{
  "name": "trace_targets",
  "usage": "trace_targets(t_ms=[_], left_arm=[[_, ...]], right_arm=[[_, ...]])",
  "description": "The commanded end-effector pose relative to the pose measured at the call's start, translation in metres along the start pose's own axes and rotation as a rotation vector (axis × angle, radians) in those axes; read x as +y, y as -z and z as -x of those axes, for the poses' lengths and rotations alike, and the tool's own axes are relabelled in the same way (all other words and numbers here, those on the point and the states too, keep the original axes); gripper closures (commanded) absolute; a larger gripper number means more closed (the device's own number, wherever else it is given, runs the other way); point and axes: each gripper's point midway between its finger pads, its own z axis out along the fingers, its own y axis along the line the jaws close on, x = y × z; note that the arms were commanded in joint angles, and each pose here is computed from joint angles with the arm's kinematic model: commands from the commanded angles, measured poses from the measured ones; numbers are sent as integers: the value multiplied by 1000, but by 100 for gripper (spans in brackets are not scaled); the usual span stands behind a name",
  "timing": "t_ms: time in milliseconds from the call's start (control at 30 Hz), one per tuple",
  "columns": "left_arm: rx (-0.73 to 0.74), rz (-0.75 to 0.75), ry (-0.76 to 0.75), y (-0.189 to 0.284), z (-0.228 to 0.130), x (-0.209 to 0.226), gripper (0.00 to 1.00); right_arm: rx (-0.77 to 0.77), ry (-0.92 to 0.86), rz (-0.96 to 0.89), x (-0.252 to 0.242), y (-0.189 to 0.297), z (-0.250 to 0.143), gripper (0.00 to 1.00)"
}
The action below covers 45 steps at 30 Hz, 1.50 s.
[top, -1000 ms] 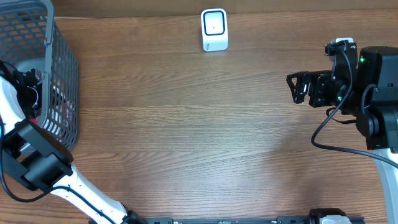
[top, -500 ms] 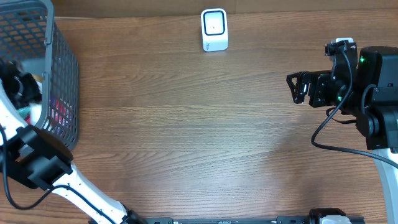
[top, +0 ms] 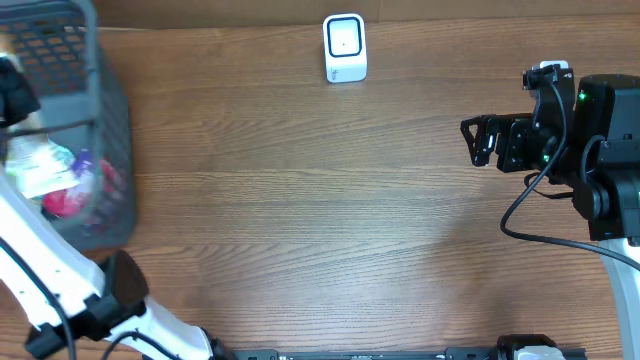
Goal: Scan the item barcode
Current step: 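Grasp the white-and-gold tube with the left gripper and lift, then carry the tube out of the basket onto the table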
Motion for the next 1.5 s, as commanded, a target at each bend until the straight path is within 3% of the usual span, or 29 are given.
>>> trace_targets(t_ms=[0, 133, 300, 500, 733, 1000, 1167, 1467], left_arm=[[-19, -151, -100, 22, -9, -71, 96], [91, -204, -188, 4, -36, -120, 96], [177, -46, -228, -28, -56, -122, 96], [104, -66, -199, -24, -39, -121, 96], [-50, -157, -192, 17, -14, -137, 96], [-19, -367, -226, 37, -37, -207, 96], [68, -338, -232, 9, -61, -248, 96], [250, -150, -31, -70, -97, -264, 96]], right_arm=[[-40, 12, 0, 4, 9, 11, 0], [-40, 12, 0, 4, 9, 11, 0], [-40, 12, 0, 4, 9, 11, 0], [-40, 12, 0, 4, 9, 11, 0], [-40, 12, 0, 4, 9, 11, 0], [-40, 12, 0, 4, 9, 11, 0], [-40, 12, 0, 4, 9, 11, 0], [-40, 12, 0, 4, 9, 11, 0]])
